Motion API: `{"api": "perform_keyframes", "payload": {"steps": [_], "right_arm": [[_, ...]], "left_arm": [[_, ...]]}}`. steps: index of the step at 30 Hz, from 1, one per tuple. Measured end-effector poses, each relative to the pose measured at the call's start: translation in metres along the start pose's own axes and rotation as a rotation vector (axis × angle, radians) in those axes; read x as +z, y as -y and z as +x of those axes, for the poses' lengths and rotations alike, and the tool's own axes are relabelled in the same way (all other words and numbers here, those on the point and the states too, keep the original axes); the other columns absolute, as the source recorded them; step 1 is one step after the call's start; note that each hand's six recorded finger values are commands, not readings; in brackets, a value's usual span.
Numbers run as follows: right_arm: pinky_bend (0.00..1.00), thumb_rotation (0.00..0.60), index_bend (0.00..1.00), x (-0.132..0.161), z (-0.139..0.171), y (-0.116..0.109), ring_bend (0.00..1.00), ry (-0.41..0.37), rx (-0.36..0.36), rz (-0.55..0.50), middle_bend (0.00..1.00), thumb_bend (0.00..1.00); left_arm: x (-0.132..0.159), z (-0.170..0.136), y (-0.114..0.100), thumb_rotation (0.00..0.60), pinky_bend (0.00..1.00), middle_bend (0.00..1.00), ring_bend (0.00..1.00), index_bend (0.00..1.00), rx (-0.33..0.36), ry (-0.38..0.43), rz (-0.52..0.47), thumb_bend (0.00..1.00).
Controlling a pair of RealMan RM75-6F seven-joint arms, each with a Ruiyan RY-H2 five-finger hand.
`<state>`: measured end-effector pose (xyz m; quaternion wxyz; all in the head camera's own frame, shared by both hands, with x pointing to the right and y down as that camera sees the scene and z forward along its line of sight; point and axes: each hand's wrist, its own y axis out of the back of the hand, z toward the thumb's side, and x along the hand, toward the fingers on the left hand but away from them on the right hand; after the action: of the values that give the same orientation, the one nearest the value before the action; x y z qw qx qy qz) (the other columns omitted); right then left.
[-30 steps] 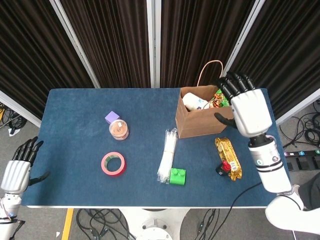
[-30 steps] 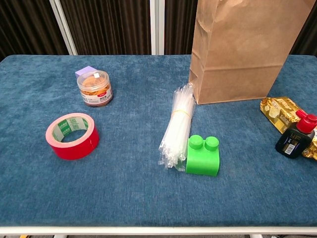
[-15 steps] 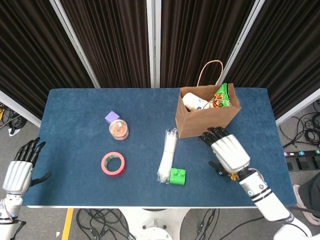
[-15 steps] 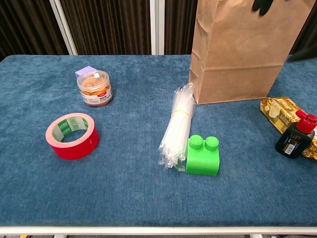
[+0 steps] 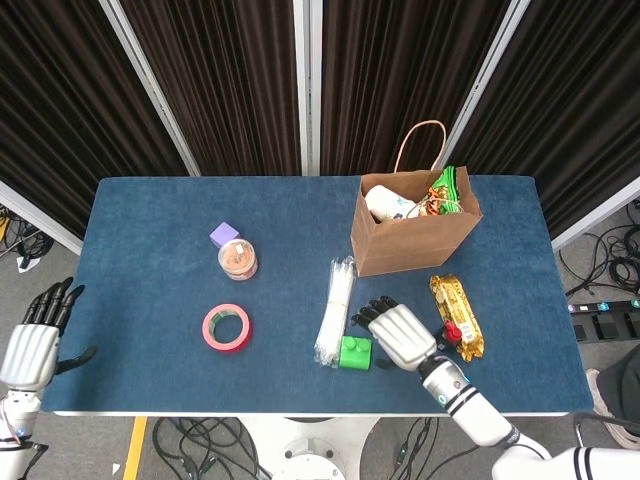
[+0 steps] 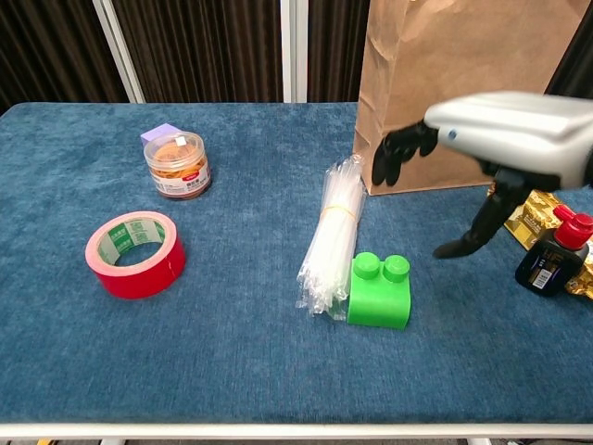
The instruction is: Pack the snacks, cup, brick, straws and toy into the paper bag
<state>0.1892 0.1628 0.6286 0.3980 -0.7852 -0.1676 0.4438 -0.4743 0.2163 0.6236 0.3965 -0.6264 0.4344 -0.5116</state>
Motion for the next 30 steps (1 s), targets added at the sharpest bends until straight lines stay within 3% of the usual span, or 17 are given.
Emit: {"api": "perform_keyframes", "payload": {"steps": [6,15,30], "right_arm": [[0.24,0.6,0.32,0.003,-0.006,0.029,0.24,0.062,0.043,0.004,0.32,0.0],[0.24,0.6,0.32,0.005,-0.014,0.054,0.24,0.111,0.076,0.008,0.32,0.0],[0.24,0.6,0.32,0.012,-0.024,0.075,0.24,0.139,0.092,-0.007,0.32,0.0]], "left_arm": [[-0.005,-0.001,0.003,0.6,0.14,0.11,0.01,0.13,-0.006,-0.016,-0.005,0.18],[-0.01,-0.002,0.002,0.6,0.14,0.11,0.01,0.13,-0.003,-0.025,-0.007,0.18],[-0.021,-0.005,0.002,0.6,0.14,0.11,0.01,0.13,-0.001,-0.042,-0.018,0.18]]}}
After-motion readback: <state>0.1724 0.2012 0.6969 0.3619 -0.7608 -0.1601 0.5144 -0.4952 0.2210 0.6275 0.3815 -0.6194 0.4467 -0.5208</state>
